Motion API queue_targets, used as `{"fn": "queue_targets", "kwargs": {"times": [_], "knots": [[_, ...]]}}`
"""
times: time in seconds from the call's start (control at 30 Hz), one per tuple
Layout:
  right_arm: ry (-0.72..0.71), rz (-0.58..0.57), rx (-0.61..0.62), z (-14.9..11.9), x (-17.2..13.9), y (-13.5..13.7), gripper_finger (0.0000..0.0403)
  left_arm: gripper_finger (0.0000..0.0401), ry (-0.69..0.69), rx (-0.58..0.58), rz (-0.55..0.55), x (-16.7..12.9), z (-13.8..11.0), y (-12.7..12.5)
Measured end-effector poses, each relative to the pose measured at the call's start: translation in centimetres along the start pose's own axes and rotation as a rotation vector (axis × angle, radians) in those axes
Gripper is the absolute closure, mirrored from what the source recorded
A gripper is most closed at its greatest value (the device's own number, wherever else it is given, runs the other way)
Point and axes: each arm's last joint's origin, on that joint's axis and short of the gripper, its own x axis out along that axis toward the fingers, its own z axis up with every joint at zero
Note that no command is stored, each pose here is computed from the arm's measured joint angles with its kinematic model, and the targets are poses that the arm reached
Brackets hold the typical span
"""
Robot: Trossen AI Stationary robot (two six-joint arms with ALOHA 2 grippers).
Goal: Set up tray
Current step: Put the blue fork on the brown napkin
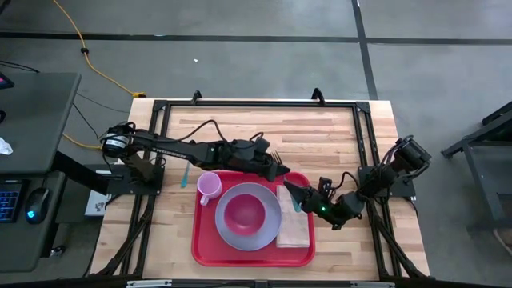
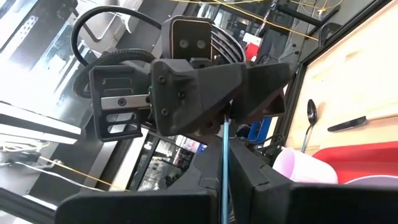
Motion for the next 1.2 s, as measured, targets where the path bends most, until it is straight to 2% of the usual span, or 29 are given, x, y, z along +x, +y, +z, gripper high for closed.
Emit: {"fn": "queue_targets", "kwargs": {"times": [0.1, 0.3, 0.43, 0.87, 1.2], "knots": [[0.000, -0.001, -0.002, 0.0, 0.0, 0.0, 0.0402, 0.0267, 0.005, 0.000, -0.008, 0.0, 0.0, -0.1], [0.009, 0.000, -0.031, -0.1, 0.0, -0.1, 0.0402, 0.0366, 0.009, -0.025, -0.048, -0.1, 0.2, -0.5], [0.015, 0.008, -0.026, -0.1, -0.1, -0.1, 0.0402, 0.0370, 0.024, -0.001, -0.103, -0.1, 0.2, -0.8], [0.023, 0.020, -0.012, -0.1, 0.1, -0.1, 0.0397, 0.0370, 0.055, 0.018, -0.113, -0.1, 0.1, -0.7], [0.046, 0.080, 0.002, 0.5, 1.5, -0.3, 0.0318, 0.0379, 0.105, 0.051, -0.110, 0.0, -0.4, -0.5]]}}
